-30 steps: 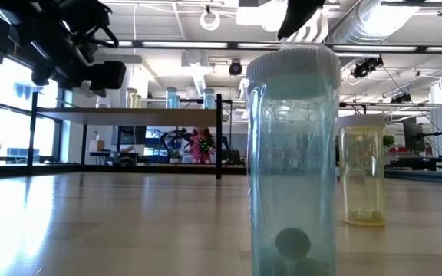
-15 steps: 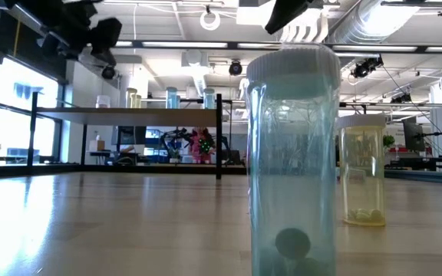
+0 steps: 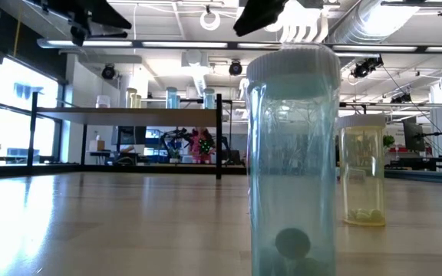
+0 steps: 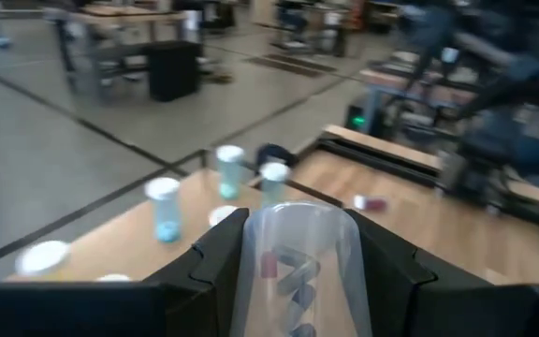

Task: Pick and place medicine bottles onto shelf by color
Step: Put the top white pill bottle on the shelf aligned with the other white pill bottle

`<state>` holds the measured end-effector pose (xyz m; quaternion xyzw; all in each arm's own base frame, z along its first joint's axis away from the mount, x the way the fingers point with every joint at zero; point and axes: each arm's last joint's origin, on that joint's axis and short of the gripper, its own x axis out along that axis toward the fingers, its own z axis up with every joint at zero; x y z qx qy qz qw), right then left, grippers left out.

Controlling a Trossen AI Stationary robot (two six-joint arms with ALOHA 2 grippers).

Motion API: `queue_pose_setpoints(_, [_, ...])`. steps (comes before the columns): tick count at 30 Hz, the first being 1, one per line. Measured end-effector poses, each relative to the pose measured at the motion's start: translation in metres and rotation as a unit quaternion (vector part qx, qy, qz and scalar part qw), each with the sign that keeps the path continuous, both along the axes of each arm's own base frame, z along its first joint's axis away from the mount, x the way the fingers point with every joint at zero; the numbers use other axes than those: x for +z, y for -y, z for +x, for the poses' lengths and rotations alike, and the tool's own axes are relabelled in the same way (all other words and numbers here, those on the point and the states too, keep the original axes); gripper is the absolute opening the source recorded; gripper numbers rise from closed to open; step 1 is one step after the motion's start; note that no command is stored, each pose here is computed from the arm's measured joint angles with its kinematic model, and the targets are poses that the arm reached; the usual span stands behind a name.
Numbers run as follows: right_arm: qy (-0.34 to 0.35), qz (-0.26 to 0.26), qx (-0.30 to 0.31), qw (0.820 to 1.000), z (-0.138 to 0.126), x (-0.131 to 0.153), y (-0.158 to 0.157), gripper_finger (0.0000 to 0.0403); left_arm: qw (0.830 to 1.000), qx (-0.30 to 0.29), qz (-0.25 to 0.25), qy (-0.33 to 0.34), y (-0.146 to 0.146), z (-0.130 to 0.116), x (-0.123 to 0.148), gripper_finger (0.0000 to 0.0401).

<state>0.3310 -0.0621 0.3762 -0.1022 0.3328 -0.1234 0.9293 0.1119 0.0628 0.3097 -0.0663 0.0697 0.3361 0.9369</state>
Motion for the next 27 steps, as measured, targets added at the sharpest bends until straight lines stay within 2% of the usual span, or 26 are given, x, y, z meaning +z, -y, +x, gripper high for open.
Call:
queue_pose_setpoints(4, [0.016, 0.02, 0.029, 0.999, 0.013, -0.008, 0.009, 0.022, 0.999, -0.035, -0.004, -0.003, 0.001, 0.002, -0.001, 0.0137])
queue_pose_setpoints(9, [0.026, 0.015, 0.107, 0.994, 0.032, -0.021, 0.013, 0.022, 0.998, -0.061, -0.009, -0.01, 0.0, 0.007, -0.003, 0.0137])
queue_pose_setpoints(13, [0.029, -0.021, 0.172, 0.984, 0.051, -0.036, 0.015, 0.022, 0.995, -0.102, -0.011, 0.001, -0.001, 0.015, -0.002, 0.0137])
queue_pose_setpoints(18, [0.019, -0.102, 0.223, 0.969, 0.066, -0.051, 0.018, 0.022, 0.989, -0.145, -0.029, 0.02, -0.002, 0.023, -0.002, 0.0137])
queue_pose_setpoints(24, [0.077, -0.141, 0.281, 0.946, 0.072, -0.042, 0.017, 0.022, 0.984, -0.15, -0.086, 0.033, -0.004, 0.03, -0.006, 0.0139])
queue_pose_setpoints(27, [0.114, -0.152, 0.331, 0.924, 0.074, -0.036, 0.013, 0.022, 0.977, -0.174, -0.114, 0.04, -0.004, 0.034, -0.008, 0.0139])
